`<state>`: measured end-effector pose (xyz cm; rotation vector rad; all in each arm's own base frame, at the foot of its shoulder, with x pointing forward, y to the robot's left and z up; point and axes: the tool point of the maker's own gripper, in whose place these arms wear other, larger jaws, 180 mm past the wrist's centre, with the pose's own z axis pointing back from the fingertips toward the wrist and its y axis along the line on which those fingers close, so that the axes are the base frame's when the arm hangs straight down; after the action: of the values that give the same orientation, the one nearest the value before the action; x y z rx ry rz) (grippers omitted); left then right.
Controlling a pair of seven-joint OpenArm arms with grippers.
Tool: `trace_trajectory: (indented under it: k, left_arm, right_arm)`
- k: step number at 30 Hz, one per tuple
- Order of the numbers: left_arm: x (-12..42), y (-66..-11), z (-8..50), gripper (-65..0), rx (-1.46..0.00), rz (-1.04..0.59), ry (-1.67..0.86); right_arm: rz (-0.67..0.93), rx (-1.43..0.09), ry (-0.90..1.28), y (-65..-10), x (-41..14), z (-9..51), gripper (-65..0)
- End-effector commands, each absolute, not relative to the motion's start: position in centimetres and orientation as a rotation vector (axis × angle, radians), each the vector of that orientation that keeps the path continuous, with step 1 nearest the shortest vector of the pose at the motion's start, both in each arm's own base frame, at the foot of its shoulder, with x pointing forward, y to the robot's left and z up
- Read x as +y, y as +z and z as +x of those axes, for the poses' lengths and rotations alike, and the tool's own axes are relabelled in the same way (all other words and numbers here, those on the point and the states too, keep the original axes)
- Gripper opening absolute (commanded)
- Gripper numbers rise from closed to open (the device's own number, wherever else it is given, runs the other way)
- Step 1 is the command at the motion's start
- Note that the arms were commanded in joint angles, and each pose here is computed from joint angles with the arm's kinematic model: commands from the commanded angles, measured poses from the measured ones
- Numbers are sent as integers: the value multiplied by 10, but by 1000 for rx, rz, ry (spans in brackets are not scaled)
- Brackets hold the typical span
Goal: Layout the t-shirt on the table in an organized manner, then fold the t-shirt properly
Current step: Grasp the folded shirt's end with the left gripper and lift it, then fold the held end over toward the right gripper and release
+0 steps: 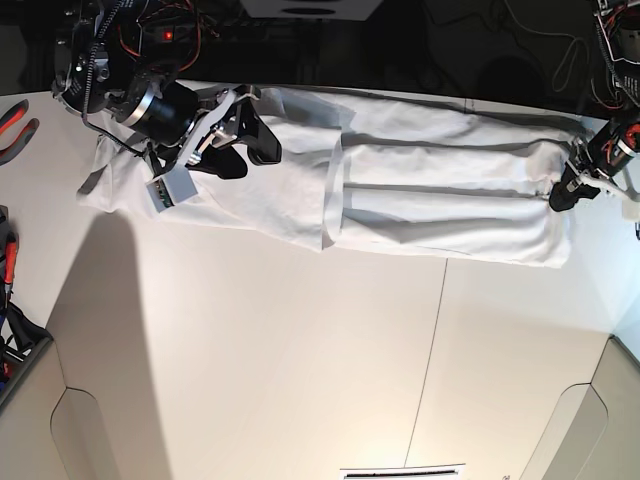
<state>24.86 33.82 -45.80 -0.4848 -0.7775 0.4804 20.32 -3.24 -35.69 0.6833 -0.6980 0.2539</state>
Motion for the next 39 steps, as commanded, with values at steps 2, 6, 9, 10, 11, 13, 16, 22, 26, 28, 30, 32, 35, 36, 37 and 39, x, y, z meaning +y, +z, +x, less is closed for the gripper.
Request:
trace_trajectory:
  k: [2,6,9,10,11,13,16,22,26,28,30,32,35,36,37,39]
  left_arm:
    - [349,-440,259,-650,-833,-502,496]
    - [352,-408,271,-650,-909,-581,524]
    - [339,-380,280,-650,-936,-667,477]
    - [331,-373,282,-650,-931,-697,445]
    - [320,-366,284,-650,-927,-735,417]
    - [295,-354,285,-650,-919,-828,373]
    - [255,-350,280,-650,-874,-928,305]
    - [206,-344,279,-650,-884,-1014,255]
    - [177,-341,280,-650,-854,-1054,185]
    - [159,-341,279,-650,-826,-1079,139]
    - [139,-341,276,-650,-793,-1109,93]
    - [118,-342,272,-650,-755,-1140,47]
    - [91,-345,266,-650,-700,-1181,-8]
    - [84,-345,263,-650,-685,-1193,-20]
    - [76,-346,261,-650,-670,-1207,-30]
    - [61,-347,257,-650,-647,-1237,-47]
  right_arm:
    - [704,-769,253,-343,-31,213,-327]
    - [697,-797,248,-338,-34,220,-327]
    - [679,-830,242,-332,-41,230,-327]
    - [672,-844,240,-329,-44,235,-327]
    - [664,-858,237,-326,-47,239,-327]
    - [644,-892,227,-319,-55,248,-328]
    - [606,-945,201,-309,-72,261,-364]
    - [466,-1019,87,-298,-133,271,-383]
    - [357,-1050,-16,-295,-183,267,-383]
    - [308,-1062,-56,-293,-204,264,-383]
    - [276,-1075,-96,-290,-221,260,-383]
    - [266,-1090,-128,-287,-231,257,-383]
    - [259,-1107,-154,-283,-240,255,-383]
    - [260,-1107,-155,-283,-240,254,-383]
    - [260,-1108,-154,-283,-240,255,-383]
    - [264,-1108,-153,-283,-239,255,-383]
